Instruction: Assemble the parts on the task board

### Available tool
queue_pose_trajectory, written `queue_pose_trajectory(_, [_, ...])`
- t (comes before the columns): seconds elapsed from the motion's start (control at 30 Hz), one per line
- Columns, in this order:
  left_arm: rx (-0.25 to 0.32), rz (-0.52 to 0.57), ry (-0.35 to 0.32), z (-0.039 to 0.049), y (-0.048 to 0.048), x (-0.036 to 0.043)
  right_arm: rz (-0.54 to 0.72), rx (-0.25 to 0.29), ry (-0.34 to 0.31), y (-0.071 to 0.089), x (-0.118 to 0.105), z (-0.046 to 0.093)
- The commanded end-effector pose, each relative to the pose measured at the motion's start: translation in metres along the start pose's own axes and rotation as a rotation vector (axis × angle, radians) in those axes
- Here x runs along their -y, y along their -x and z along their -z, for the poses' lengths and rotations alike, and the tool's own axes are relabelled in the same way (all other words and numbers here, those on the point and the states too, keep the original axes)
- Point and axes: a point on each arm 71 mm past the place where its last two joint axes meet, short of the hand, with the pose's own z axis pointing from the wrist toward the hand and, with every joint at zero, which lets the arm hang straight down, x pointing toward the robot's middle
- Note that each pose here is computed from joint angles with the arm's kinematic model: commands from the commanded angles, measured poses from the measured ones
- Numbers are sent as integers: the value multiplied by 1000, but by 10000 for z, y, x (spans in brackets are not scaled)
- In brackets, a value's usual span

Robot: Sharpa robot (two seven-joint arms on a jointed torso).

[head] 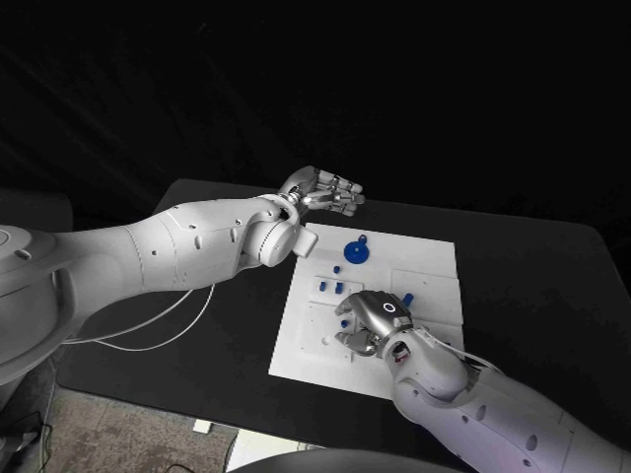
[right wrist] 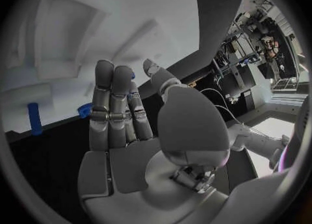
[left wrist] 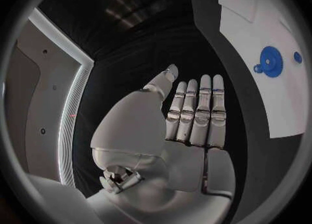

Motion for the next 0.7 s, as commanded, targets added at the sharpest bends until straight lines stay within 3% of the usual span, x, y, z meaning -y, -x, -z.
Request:
queue_pose_trajectory(0.03, [-14,1,-2,1,-7,8,-40,51,-24,93,10,36])
queue_pose_trajectory(0.37, [-10,-1,-2,12,18,4,-83,105,-56,502,152,104])
queue_pose_trajectory(0.5, [-3,-7,-4,18,38,2,-71,92,-86,689,316,134])
queue_pose_trajectory(0.7, [4,-12,-5,30,78,-4,-17,128,-127,987,664,197])
